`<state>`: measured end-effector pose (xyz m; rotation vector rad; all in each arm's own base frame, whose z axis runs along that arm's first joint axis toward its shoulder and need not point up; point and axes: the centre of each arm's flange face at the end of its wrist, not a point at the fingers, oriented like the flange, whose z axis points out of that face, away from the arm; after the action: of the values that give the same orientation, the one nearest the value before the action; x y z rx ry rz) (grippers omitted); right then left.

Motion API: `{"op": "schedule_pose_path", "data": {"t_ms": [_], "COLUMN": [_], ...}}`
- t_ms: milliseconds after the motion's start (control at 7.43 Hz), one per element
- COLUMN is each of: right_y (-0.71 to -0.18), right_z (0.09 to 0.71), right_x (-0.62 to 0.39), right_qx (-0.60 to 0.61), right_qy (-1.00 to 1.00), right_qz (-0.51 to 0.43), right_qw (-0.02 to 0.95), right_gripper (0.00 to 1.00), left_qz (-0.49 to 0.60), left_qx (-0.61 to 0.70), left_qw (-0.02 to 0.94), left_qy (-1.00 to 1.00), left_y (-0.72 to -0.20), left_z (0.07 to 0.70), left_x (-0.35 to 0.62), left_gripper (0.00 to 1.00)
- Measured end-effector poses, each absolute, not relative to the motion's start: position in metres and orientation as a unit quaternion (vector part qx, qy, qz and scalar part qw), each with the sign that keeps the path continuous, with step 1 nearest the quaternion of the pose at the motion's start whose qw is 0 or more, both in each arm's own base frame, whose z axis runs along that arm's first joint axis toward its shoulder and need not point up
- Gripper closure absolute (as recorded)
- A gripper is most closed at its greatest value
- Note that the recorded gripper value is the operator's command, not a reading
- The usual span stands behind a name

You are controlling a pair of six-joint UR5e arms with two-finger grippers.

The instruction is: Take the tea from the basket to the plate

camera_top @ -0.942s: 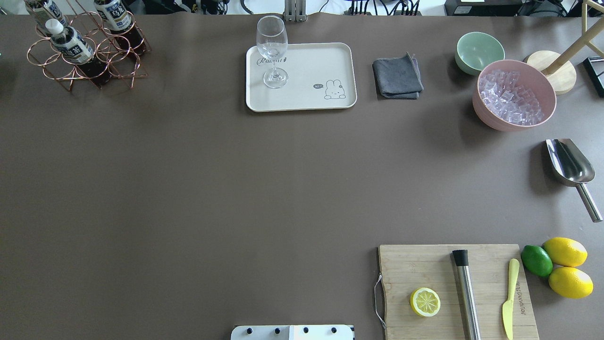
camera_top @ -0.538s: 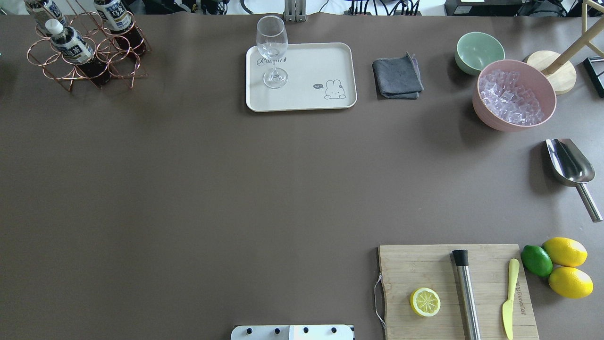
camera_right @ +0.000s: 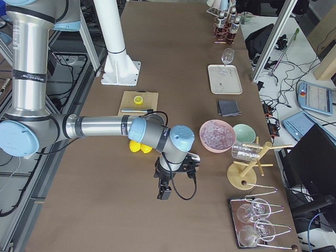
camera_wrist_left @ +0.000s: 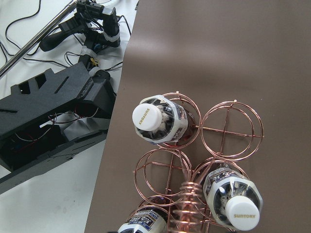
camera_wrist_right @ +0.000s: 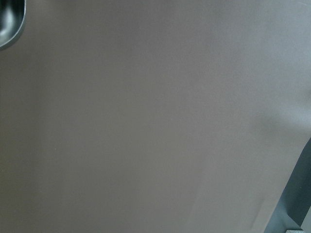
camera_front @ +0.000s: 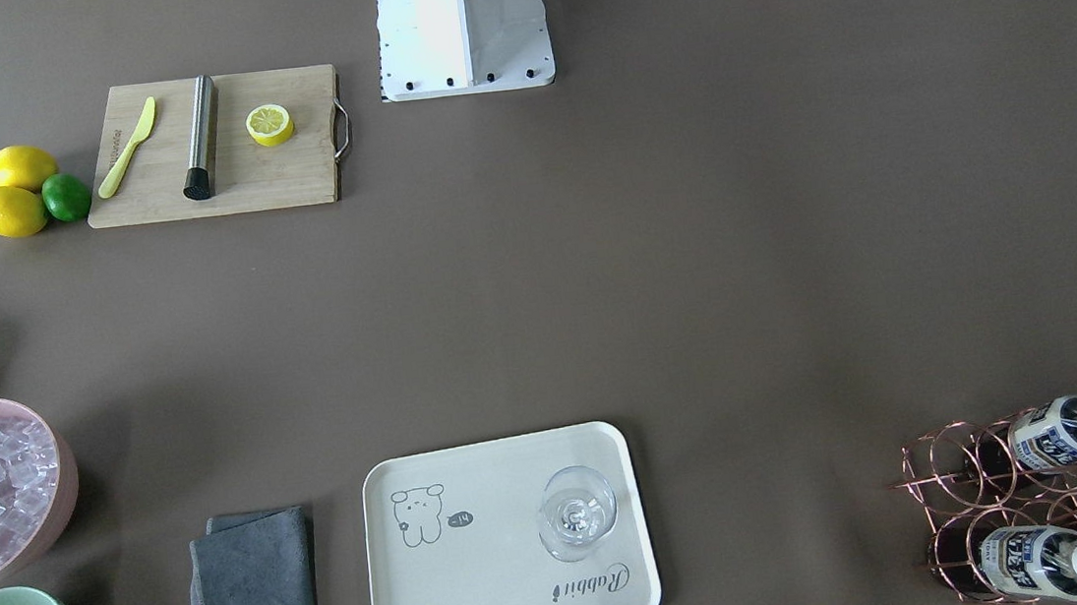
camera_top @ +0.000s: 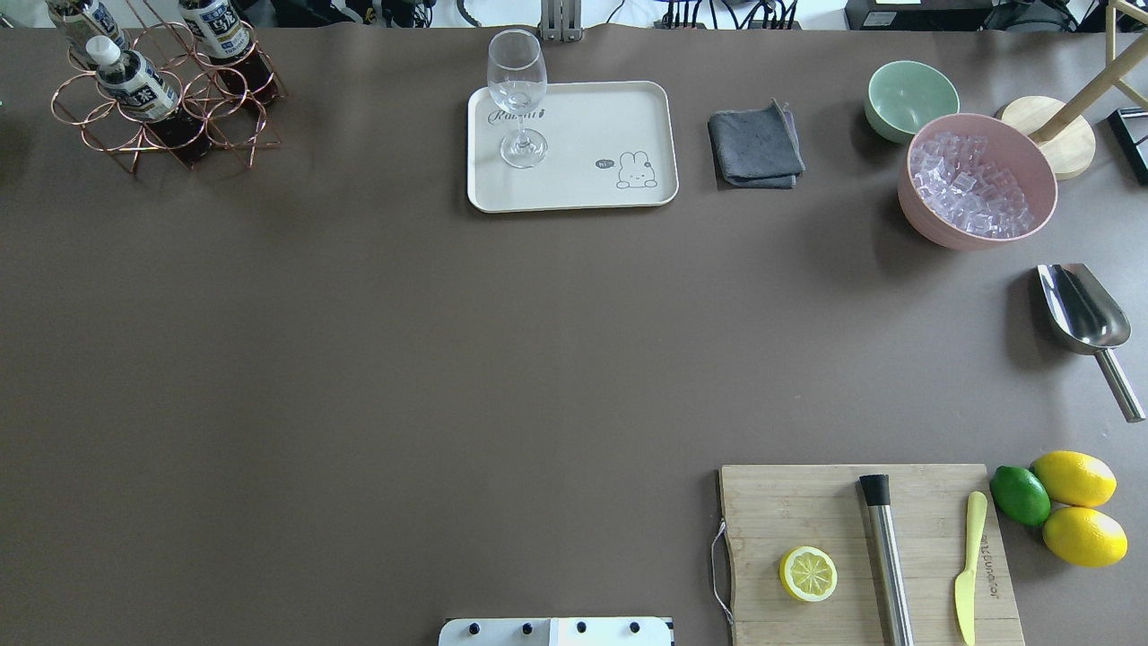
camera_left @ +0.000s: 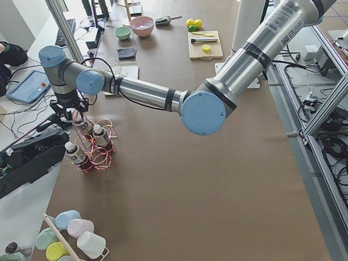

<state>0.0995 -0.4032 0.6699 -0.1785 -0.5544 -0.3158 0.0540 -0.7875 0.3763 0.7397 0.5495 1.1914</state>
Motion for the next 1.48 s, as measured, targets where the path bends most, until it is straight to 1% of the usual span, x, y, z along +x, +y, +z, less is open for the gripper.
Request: {"op": "schedule_pose_path", "data": {"t_ms": [673, 1077, 1481], "right_y": [-0.403, -0.403, -0.402], "right_z": [0.671, 0.672, 0.667], "right_x": [0.100, 0.100, 0.100], "right_qx": [-0.089, -0.090, -0.086], "right_qy": [-0.272, -0.272, -0.269], "right_qz": [-0.154, -0.154, -0.156], "right_qw": [0.946, 0.946, 0.947], "right_gripper": [0.00, 0.00, 0.00], "left_qz": [0.547, 0.550, 0.555], "left_qx": [0.344, 0.372, 0.391], "left_qw": [0.725, 0.714, 0.700], "left_qy": [0.239, 0.221, 0.223], "left_y": [-0.788, -0.785, -0.751], "left_z": [0.371, 0.342, 0.299], "left_x": [0.041, 0.014, 0.006], "left_gripper": [1.00, 1.00, 1.00]}}
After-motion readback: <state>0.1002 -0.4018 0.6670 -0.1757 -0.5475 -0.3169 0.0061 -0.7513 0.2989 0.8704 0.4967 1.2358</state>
